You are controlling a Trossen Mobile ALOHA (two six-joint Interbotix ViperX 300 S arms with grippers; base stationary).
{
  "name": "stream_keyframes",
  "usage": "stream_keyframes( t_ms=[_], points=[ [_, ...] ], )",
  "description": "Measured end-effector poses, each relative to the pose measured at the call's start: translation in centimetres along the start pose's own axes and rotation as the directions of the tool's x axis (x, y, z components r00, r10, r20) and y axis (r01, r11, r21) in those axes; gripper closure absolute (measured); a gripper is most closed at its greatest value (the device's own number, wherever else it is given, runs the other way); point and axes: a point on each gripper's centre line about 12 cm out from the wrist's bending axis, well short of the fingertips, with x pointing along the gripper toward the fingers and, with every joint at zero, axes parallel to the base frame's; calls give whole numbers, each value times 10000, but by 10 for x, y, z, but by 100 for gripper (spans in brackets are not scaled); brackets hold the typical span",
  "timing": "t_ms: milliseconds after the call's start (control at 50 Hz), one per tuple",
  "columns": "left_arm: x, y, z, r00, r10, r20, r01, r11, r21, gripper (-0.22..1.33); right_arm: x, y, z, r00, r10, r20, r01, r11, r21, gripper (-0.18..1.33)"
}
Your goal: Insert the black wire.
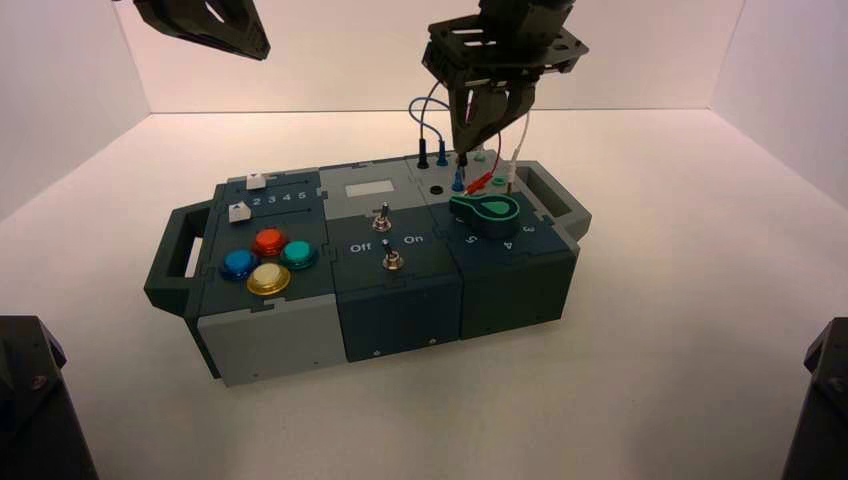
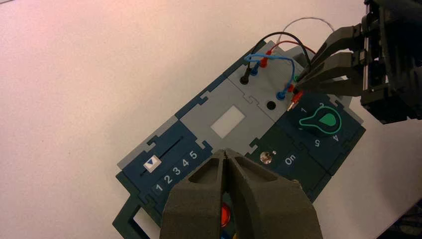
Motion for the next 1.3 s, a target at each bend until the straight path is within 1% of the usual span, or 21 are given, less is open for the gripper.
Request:
stream_keyframes(
  t_ms=[220, 620, 900, 1140, 1300],
  points=[
    [1, 0, 0, 10000, 11, -15, -11, 10000, 27, 128, -3, 0, 3, 9999, 7, 153, -7, 10000, -21, 114],
    [5, 1, -1, 9998, 35, -196, -35, 10000, -4, 128, -5, 4, 12, 9985, 95, 545, -95, 10000, -6, 114],
    [6, 1, -1, 9997, 37, -227, -37, 10000, -4, 128, 4, 6, 16, 9987, 140, 480, -140, 9999, 14, 114],
    [6, 1, -2, 9997, 58, -224, -59, 10000, -43, 128, 12, 13, 18, 9992, 224, 325, -219, 9996, -148, 114],
    [6, 2, -1, 9998, 73, -207, -74, 10000, -40, 128, 15, 13, 18, 9992, 223, 326, -219, 9997, -115, 114]
  ],
)
